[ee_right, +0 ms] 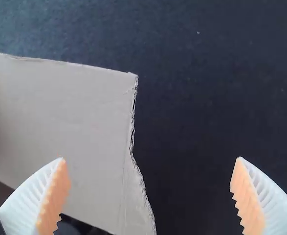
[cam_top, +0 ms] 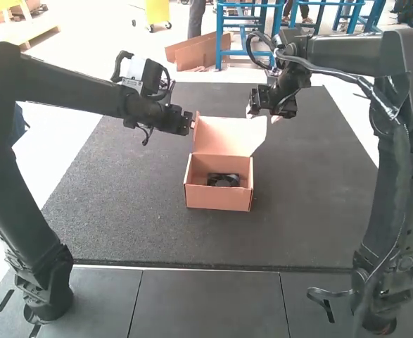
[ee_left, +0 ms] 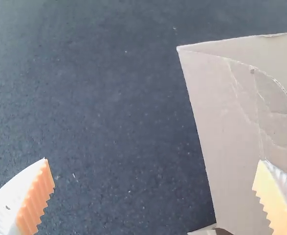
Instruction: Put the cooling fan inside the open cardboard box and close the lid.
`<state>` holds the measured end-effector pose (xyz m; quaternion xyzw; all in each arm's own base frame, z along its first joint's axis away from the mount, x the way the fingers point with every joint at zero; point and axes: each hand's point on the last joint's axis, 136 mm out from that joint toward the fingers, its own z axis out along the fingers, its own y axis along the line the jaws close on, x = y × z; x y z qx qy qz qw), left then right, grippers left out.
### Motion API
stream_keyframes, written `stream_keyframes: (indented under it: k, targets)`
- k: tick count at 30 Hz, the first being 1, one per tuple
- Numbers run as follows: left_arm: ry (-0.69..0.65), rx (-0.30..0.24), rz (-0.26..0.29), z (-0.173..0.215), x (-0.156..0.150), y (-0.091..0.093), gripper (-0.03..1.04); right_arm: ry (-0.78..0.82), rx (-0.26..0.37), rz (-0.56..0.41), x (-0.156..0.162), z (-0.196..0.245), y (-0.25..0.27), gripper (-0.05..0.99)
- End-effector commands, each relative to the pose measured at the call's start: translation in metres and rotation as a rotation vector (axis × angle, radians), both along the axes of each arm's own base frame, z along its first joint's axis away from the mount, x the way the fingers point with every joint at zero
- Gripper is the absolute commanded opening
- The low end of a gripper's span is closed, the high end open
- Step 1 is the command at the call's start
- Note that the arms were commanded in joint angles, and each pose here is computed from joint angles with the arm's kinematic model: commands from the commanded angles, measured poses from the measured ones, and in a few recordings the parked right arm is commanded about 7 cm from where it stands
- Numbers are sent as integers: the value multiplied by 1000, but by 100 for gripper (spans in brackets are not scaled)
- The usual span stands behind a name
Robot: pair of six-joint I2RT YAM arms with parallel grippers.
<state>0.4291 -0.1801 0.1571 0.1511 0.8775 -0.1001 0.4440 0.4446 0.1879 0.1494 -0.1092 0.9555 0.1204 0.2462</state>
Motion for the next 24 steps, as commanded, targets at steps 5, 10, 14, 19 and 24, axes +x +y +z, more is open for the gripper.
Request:
stream_keyframes:
  k: [5, 10, 14, 19, 24]
  targets:
    - [-24, -41, -18, 17, 5, -11, 97, -4, 29, -19, 8, 7, -6, 56]
    - [-20, -39, -18, 16, 4, -11, 97, -1, 29, -17, 7, 7, -6, 37]
    - [-14, -37, -18, 15, 3, -10, 97, 3, 30, -13, 6, 6, -4, 31]
    - [-14, -37, -17, 15, 4, -10, 97, 5, 31, -16, 5, 6, -4, 11]
    - [-12, -34, -18, 15, 3, -9, 97, 2, 35, -12, 4, 9, -2, 0]
